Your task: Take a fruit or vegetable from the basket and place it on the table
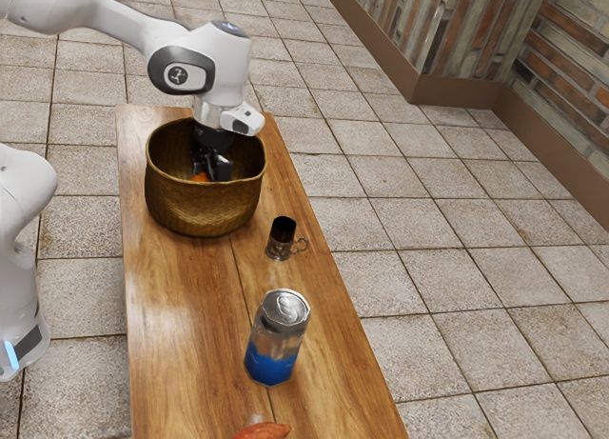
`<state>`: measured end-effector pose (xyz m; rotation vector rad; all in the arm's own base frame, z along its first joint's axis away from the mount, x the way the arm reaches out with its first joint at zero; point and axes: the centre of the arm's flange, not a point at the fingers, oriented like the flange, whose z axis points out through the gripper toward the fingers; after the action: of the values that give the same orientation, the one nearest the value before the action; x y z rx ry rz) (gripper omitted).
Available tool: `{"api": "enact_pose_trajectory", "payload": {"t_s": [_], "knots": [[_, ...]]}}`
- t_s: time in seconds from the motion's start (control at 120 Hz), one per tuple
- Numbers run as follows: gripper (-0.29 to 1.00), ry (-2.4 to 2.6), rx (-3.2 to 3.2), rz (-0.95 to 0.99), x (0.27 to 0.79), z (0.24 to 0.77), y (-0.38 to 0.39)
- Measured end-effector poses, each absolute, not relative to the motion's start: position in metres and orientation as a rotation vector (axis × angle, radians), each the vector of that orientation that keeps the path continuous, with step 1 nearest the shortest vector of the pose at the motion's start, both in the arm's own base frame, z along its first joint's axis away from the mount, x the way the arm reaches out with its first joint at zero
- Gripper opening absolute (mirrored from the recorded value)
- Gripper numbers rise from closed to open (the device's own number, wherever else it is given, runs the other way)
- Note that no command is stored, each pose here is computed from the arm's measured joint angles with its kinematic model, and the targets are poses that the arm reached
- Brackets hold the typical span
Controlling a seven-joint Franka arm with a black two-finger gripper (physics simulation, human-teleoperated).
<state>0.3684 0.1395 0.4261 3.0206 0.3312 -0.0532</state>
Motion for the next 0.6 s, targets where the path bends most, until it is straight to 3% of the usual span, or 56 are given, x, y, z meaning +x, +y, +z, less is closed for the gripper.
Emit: {"api": "enact_pose_trajectory", "payload": {"t_s": [0.442, 0.6], "knots": [[0.69, 0.330, 3.023, -0.019, 0.3701, 0.4251, 0.1408], [0.76, 0.302, 3.014, -0.031, 0.3691, 0.4234, 0.1416]]}}
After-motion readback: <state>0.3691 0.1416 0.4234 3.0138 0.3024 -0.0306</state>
